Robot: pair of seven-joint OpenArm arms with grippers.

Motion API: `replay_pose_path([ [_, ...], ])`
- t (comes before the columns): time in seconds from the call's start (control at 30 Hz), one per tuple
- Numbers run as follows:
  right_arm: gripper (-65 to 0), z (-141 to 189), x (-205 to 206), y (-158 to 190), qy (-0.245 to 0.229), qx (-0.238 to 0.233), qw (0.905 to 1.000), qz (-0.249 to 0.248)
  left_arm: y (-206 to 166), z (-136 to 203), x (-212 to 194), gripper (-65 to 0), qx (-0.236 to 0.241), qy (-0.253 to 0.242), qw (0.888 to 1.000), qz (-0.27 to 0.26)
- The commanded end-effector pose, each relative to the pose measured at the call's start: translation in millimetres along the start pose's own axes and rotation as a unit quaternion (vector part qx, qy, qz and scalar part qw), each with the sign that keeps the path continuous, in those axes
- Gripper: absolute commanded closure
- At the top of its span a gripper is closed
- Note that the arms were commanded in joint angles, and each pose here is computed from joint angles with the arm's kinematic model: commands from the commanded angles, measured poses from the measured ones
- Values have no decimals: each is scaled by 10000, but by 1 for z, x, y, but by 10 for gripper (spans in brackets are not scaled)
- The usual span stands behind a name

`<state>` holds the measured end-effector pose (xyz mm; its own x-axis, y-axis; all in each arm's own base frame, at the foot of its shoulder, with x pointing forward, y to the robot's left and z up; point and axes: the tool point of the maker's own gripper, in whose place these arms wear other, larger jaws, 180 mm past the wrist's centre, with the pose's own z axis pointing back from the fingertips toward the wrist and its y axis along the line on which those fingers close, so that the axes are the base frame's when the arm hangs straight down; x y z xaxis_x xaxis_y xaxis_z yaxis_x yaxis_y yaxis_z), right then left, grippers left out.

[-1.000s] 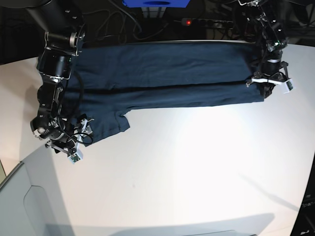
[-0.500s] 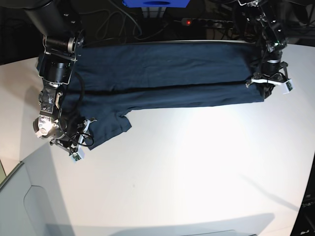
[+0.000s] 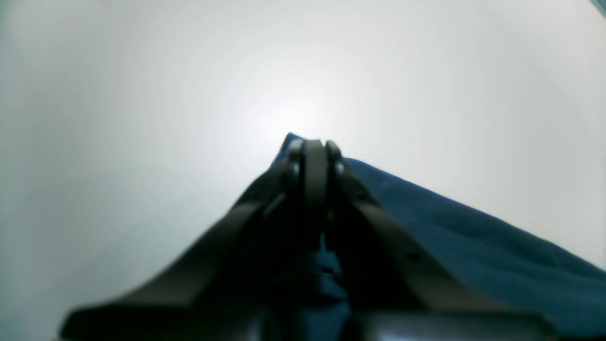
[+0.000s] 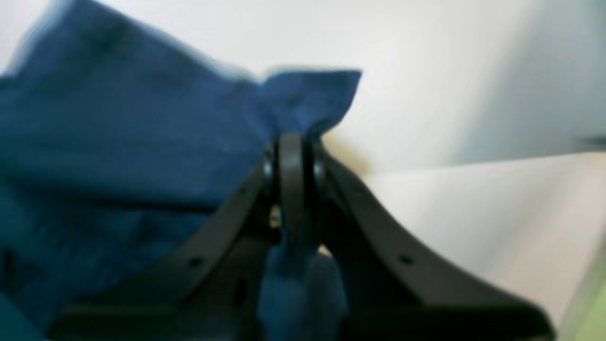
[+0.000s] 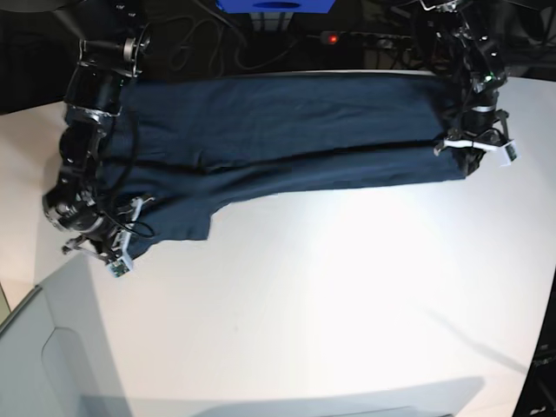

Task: Fold the T-shirt properly
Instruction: 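Grasp the sleeve with the right gripper and fold it over the body, then release and reposition both grippers at the folded strip's ends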

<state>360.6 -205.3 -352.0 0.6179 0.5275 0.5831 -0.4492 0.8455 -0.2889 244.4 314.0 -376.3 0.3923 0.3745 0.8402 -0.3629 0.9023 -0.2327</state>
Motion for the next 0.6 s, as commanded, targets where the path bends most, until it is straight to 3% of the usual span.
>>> replay_pose_path([
  [0.0, -2, 14, 11, -5, -205, -155, 9995, 187, -2, 1, 16, 0, -59, -252, 9997, -40],
  [0.37, -2, 97, -15, 15, -330, -838, 9932, 734, -2, 2, 18, 0, -79, -270, 9996, -69],
  [0.57, -2, 114, -58, 22, 93, -907, 9949, 428, -15, 10, 43, 0, -195, -597, 9977, -255],
])
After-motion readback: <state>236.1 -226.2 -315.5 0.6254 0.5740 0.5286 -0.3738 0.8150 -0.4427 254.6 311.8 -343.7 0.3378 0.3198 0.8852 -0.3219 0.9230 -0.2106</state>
